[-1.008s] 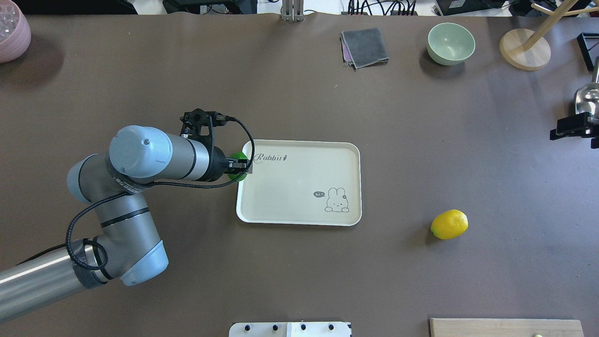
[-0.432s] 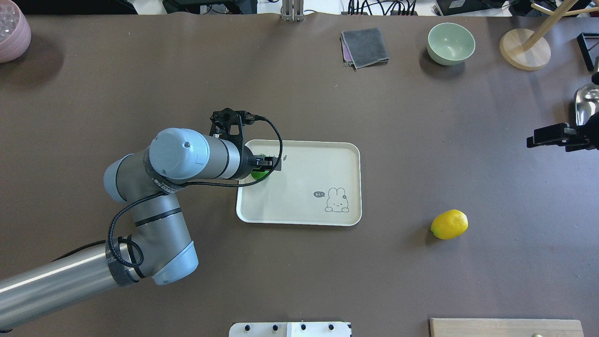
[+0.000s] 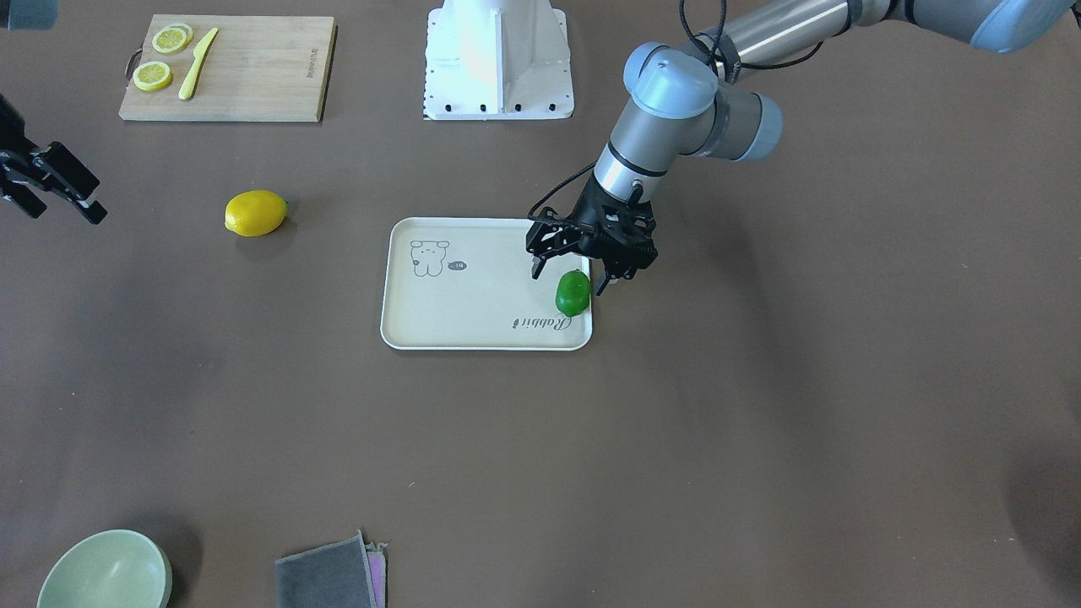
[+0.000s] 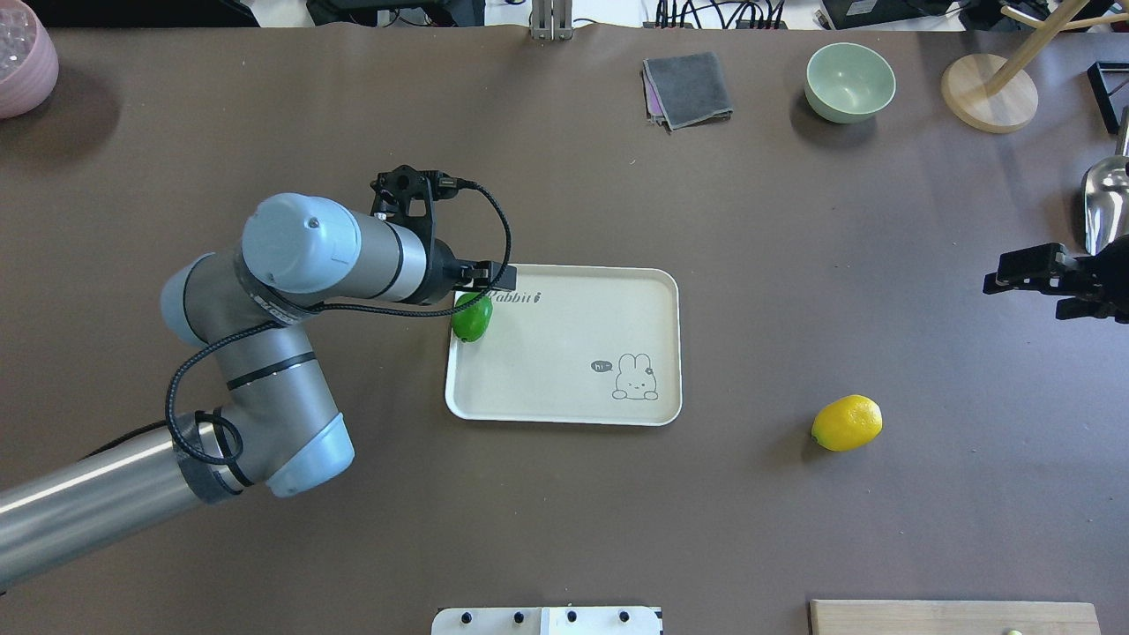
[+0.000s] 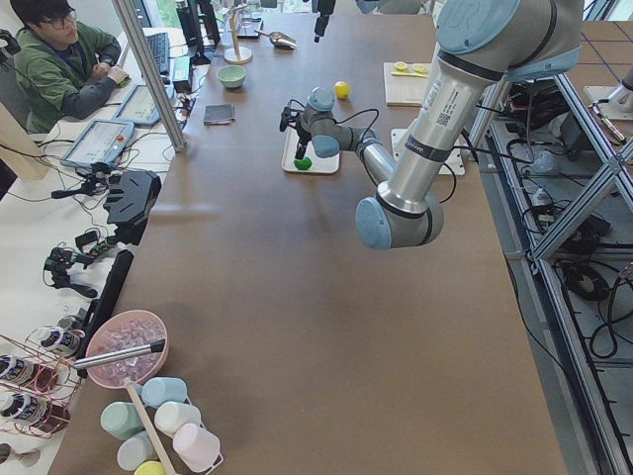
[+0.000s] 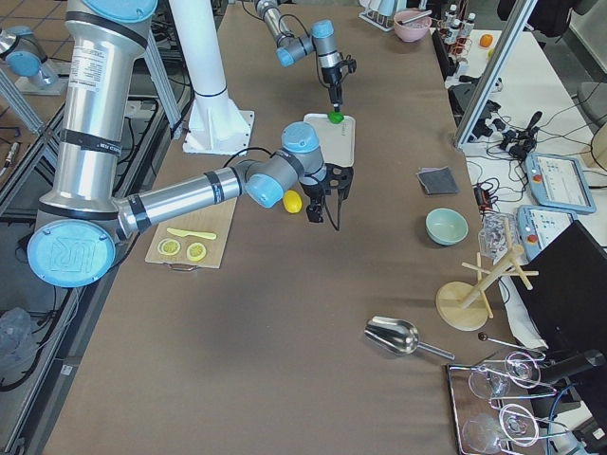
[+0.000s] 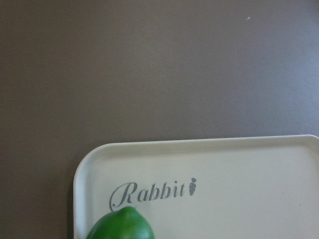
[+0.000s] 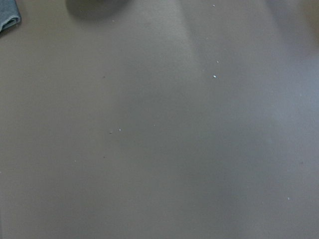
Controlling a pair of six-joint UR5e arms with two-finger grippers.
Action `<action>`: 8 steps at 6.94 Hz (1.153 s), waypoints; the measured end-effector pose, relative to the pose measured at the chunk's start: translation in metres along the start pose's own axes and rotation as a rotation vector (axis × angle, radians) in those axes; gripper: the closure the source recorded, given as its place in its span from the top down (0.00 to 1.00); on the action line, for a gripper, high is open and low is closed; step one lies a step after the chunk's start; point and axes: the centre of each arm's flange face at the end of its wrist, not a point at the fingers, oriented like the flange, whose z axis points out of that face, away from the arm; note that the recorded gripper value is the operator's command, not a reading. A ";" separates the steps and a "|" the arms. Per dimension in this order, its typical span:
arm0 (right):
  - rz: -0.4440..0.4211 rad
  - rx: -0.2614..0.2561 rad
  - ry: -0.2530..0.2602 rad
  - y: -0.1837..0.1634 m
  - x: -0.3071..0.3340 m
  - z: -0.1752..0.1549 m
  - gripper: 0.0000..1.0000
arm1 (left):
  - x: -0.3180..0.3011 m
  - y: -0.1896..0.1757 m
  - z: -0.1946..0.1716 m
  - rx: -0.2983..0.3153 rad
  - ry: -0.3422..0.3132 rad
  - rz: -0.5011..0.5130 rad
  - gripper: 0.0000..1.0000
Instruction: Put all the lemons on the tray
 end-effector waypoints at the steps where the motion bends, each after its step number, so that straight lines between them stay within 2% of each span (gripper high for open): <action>1: 0.096 0.021 0.033 0.021 -0.004 0.009 0.98 | -0.026 -0.023 -0.016 -0.003 -0.007 0.065 0.98; 3: 0.227 0.068 0.080 0.073 -0.031 0.043 0.97 | -0.067 -0.055 -0.038 -0.012 -0.020 0.124 0.98; 5: 0.337 0.113 0.136 0.119 -0.069 0.071 0.97 | -0.080 -0.068 -0.048 -0.008 -0.028 0.138 0.98; 7: 0.400 0.151 0.189 0.155 -0.106 0.105 0.97 | -0.087 -0.079 -0.054 -0.006 -0.051 0.161 0.98; 8: 0.419 0.165 0.199 0.167 -0.113 0.118 0.97 | -0.090 -0.083 -0.057 -0.003 -0.057 0.166 0.98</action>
